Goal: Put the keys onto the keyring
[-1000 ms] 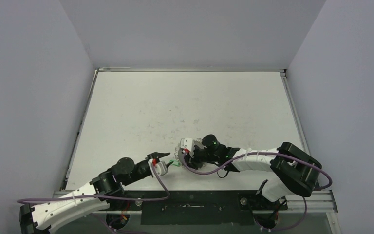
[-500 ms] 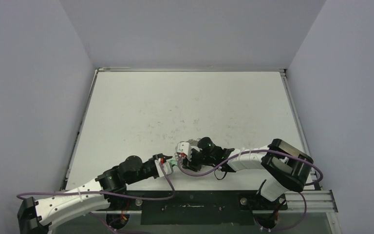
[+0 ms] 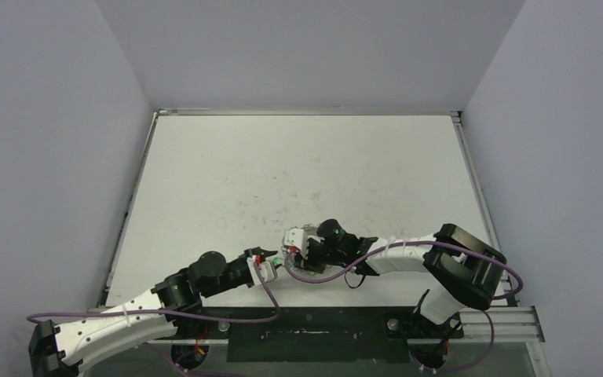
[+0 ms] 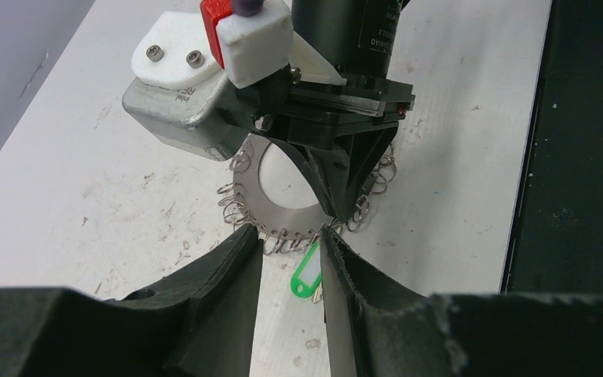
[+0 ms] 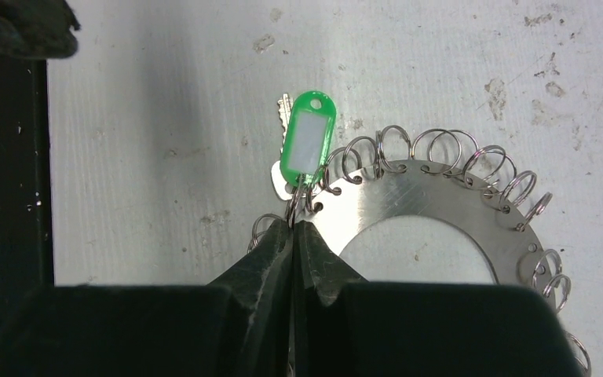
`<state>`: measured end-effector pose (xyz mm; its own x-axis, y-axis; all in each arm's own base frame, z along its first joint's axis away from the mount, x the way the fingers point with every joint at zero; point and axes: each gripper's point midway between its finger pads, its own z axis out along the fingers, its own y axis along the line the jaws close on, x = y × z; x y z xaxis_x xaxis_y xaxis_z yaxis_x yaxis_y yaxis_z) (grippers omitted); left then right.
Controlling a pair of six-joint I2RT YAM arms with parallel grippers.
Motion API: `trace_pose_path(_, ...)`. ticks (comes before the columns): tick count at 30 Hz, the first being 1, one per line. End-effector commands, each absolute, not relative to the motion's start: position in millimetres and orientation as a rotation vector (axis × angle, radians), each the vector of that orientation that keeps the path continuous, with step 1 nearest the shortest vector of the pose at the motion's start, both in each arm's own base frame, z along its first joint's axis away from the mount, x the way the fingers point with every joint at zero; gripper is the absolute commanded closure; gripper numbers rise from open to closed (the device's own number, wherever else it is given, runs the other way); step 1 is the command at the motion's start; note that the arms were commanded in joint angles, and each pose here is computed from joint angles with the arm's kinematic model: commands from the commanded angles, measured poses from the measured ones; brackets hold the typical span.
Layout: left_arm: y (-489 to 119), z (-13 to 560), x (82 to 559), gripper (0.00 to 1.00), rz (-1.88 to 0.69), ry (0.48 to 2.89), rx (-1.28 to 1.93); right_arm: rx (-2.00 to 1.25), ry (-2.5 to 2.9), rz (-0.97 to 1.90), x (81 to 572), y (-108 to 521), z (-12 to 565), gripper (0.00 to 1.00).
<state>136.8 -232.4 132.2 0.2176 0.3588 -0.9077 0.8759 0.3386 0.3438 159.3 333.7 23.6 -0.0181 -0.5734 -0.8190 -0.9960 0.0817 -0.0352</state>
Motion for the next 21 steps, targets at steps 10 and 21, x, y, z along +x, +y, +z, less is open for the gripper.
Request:
trace_pose_path(10, -241, 149, 130, 0.69, -0.599, 1.304, 1.218, -1.603, 1.462, 0.838, 144, 335, 77, 1.0)
trace_pose_path(21, -242, 148, 128, 0.69, -0.614, 1.308, 1.218, -1.611, 1.479, 0.741, 157, 339, 72, 0.75)
